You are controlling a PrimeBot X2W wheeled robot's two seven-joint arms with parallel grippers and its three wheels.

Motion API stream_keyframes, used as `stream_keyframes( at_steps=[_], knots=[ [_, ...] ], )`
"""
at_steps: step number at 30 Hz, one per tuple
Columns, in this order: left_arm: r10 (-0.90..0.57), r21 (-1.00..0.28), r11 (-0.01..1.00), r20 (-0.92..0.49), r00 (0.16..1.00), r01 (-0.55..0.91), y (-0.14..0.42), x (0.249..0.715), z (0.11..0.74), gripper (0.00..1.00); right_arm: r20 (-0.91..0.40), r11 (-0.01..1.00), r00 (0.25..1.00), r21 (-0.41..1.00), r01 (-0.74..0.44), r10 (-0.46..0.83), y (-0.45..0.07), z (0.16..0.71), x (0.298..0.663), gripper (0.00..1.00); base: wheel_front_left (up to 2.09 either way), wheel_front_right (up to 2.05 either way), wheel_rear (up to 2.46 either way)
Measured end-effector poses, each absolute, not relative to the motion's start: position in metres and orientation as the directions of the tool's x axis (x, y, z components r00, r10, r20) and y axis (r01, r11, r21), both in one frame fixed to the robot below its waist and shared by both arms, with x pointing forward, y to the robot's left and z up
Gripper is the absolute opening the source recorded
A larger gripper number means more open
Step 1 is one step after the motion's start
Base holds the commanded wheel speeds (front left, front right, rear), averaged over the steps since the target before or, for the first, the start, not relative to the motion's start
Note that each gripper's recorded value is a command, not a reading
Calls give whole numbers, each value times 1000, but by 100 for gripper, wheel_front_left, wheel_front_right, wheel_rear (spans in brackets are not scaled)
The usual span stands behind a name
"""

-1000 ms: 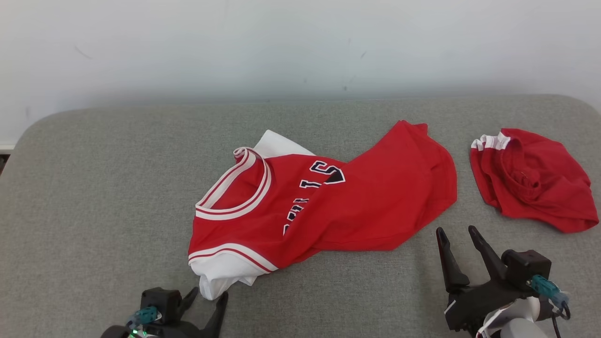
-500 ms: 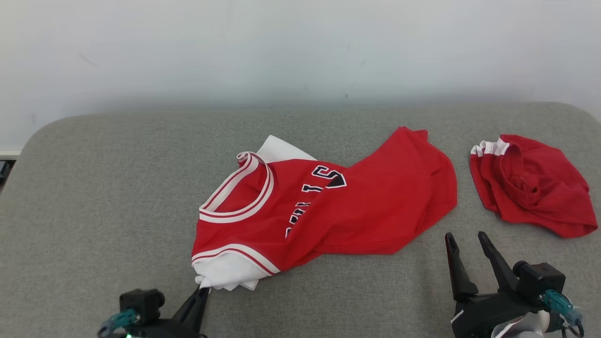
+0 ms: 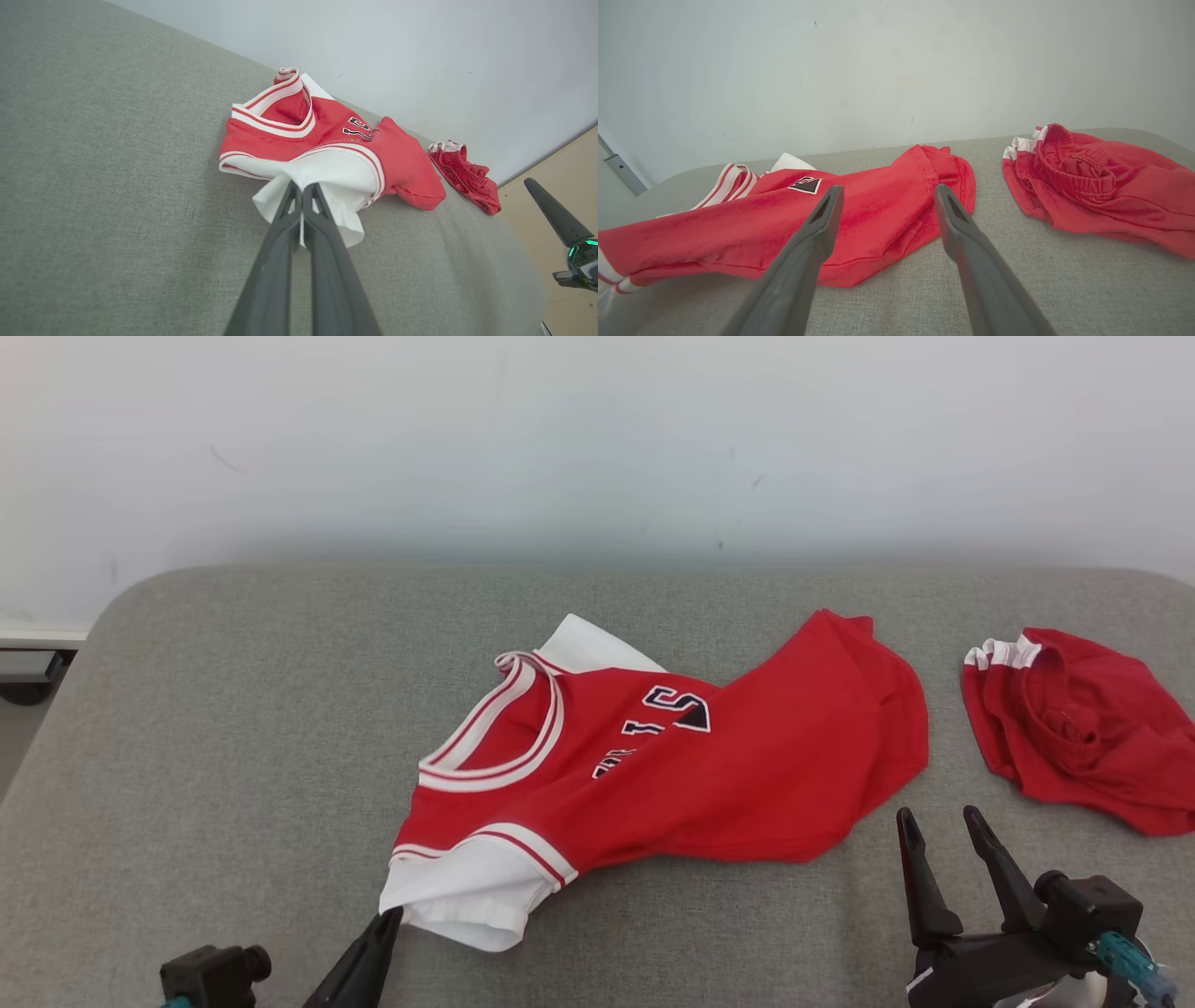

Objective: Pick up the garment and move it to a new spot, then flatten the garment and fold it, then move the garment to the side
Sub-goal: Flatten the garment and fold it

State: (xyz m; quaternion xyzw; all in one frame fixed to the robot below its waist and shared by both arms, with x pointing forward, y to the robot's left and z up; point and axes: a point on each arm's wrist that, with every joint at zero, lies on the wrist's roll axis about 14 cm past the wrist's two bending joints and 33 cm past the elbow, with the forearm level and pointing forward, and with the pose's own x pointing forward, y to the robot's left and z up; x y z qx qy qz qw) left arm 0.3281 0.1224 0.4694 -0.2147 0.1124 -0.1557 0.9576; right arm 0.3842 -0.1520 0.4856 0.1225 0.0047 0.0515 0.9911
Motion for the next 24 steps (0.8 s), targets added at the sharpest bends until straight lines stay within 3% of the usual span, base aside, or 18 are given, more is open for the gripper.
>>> stream_keyframes(
  at_steps=[5, 15, 21, 22, 23, 24],
  knots=[
    [-372, -482, 836, -148, 916, 262, 120, 316, 476, 0, 5, 965, 995, 242, -98, 99, -153, 486, 382, 100, 0, 0, 0],
    [-356, -423, 890, -410, 840, 171, 128, 289, 416, 0, -61, 967, 991, 234, -105, 122, -148, 473, 380, 100, 0, 0, 0],
    [-336, -443, 887, -428, 839, 129, 121, 296, 408, 0, -83, 975, 988, 193, -109, 127, -151, 471, 383, 100, 0, 0, 0],
    [-326, -440, 889, -419, 847, 124, 123, 300, 410, 60, -86, 976, 988, 191, -109, 127, -151, 470, 383, 100, 0, 0, 0],
    [-309, -436, 892, -406, 860, 114, 126, 304, 413, 100, -97, 976, 986, 184, -113, 133, -151, 468, 384, 100, 0, 0, 0],
    [-299, -434, 894, -388, 872, 114, 128, 309, 417, 100, -107, 977, 985, 175, -118, 138, -151, 467, 384, 100, 0, 0, 0]
  ],
)
